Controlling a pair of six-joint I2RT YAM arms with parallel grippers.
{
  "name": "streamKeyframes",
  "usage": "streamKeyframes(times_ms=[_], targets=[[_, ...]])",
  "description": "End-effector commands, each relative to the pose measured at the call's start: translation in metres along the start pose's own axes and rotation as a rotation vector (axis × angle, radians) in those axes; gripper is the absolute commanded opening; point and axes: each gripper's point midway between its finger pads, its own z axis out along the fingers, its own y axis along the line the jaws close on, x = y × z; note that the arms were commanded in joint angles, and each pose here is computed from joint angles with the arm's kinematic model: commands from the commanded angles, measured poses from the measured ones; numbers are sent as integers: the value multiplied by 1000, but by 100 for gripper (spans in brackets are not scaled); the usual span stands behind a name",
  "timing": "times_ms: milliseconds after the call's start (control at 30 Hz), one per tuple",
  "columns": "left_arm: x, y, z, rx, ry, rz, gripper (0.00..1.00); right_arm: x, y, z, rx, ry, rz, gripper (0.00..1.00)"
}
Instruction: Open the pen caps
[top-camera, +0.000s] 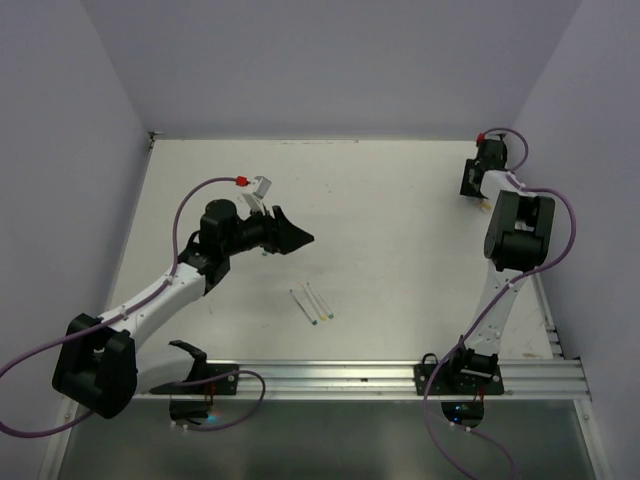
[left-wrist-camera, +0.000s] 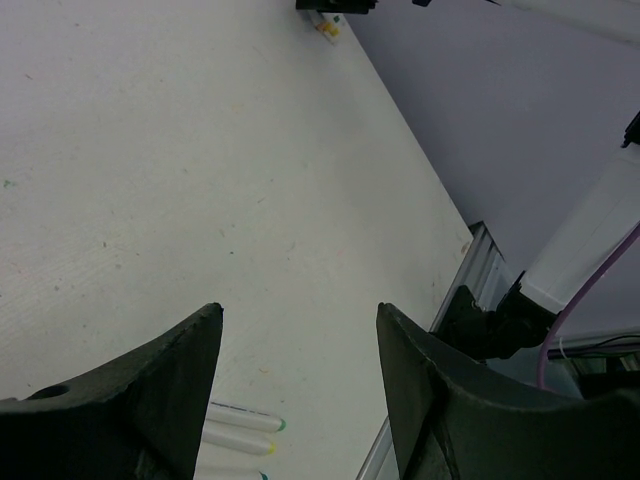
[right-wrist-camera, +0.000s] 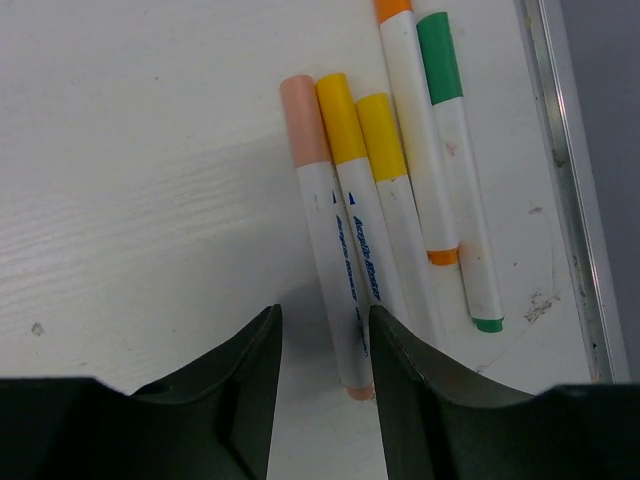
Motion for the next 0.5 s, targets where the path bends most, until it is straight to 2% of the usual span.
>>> streamKeyframes(times_ms=[0,233,333,400,467], targets=[[-6,-14,1,56,0,15,66,-9,0,-1,-12,-14,-26,43],[-6,-15,-1,56,9,25,66,0,3,3,-30,20,-49,29],[-3,-15,-1,58,11,26,66,7,5,6,-38,40,-64,17],[-1,-15,-2,59,17,22,66,11,3,8,-23,45,-67,3],[1,-15,-2,58,29,12,66,11,1,6,-13,35,-71,0]])
